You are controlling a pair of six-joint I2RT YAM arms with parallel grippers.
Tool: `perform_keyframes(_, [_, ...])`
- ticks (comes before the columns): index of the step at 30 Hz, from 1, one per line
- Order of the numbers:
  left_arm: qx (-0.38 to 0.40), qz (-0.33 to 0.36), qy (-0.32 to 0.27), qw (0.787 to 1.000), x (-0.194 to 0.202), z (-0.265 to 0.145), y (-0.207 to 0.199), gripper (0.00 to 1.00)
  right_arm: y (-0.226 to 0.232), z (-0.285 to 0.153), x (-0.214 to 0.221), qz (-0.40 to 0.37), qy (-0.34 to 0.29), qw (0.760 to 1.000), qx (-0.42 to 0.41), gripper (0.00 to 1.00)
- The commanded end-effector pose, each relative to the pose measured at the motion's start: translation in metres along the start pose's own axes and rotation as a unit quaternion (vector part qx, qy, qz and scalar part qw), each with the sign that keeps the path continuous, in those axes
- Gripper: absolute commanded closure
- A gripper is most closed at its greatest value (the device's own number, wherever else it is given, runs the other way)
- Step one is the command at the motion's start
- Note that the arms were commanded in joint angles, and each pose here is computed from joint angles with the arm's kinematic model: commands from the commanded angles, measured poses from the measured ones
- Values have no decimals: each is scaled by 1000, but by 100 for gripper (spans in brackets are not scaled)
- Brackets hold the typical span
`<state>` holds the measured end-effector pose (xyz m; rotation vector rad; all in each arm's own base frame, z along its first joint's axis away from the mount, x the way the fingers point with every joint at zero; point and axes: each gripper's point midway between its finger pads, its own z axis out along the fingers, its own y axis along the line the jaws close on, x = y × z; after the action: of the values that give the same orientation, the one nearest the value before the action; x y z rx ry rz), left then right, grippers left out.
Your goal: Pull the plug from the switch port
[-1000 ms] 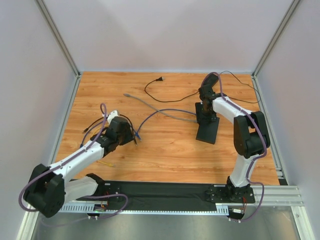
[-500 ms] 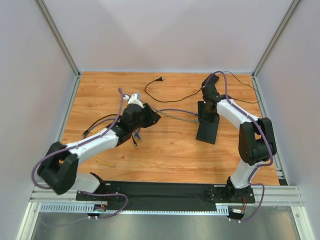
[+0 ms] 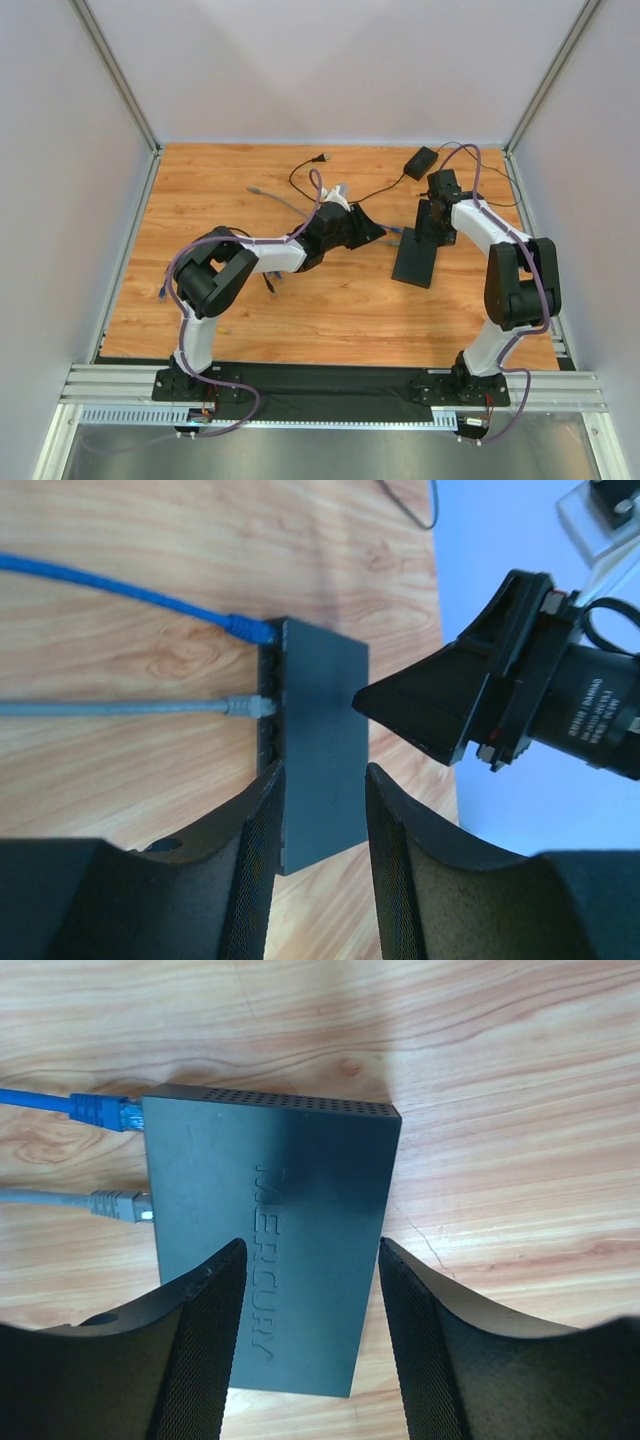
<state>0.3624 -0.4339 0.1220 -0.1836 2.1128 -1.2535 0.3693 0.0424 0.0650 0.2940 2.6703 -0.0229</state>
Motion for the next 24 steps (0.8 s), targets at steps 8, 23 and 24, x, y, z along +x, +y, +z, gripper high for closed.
perform_keyframes(8, [-14,-57,-12,998,19,24,0,57,4,18,-6,4,8,1000,6,44])
perform_keyframes(23, [-70,-61,2,996,43,57,27,57,2,29,-1,-19,27,999,14,45])
perform_keyframes(24, [-70,-63,3,996,43,59,28,57,3,30,-1,-21,27,999,12,45])
